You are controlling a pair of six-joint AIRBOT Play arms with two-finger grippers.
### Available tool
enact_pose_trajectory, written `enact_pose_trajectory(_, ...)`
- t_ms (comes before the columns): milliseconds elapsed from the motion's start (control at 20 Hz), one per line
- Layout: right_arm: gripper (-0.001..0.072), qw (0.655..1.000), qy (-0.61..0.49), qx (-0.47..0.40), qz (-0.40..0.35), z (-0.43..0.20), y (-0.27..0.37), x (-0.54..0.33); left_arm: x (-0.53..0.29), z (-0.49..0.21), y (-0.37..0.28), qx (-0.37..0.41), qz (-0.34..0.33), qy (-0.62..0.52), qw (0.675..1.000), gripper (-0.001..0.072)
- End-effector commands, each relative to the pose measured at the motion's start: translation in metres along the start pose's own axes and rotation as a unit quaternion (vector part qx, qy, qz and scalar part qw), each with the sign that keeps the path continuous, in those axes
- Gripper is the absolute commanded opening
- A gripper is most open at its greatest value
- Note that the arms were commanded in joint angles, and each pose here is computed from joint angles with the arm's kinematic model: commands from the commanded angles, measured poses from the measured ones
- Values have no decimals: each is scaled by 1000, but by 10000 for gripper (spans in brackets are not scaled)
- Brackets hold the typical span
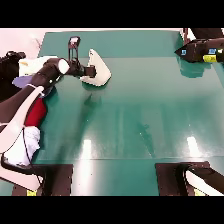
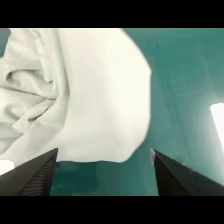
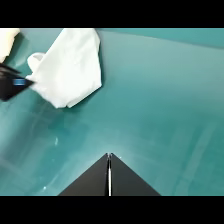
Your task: Fold the shirts.
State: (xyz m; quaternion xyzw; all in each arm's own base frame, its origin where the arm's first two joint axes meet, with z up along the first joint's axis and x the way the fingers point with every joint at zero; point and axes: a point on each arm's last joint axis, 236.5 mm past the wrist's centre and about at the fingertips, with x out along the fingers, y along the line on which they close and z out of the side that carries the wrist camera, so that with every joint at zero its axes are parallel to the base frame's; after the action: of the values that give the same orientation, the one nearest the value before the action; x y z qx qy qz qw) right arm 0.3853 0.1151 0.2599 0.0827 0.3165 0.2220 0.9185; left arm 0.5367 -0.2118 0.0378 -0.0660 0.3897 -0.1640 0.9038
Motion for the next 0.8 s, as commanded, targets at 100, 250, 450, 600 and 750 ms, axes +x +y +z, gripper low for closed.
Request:
enact_pose_trajectory(100, 16, 1000, 8, -1, 3, -4, 2, 0, 41, -9, 14, -31, 0, -11, 999, 566)
enact_pose_trajectory(250, 17, 1000, 6, -1, 5, -3, 3, -1, 27, 5, 1, -27, -13, 1, 1000, 26)
enact_pose_trajectory(450, 17, 1000, -14, -16, 19, 17, 21, -21, -52, 93, -40, 63, -42, -54, 996, 23)
enact_pose_trajectory(600, 17, 997, -64, -45, 22, 52, 38, -54, -192, 179, -81, 111, -62, -200, 971, 23)
enact_pose_trajectory(750, 17, 991, -110, -68, 22, 79, 54, -84, -316, 189, -105, 104, -87, -265, 955, 23)
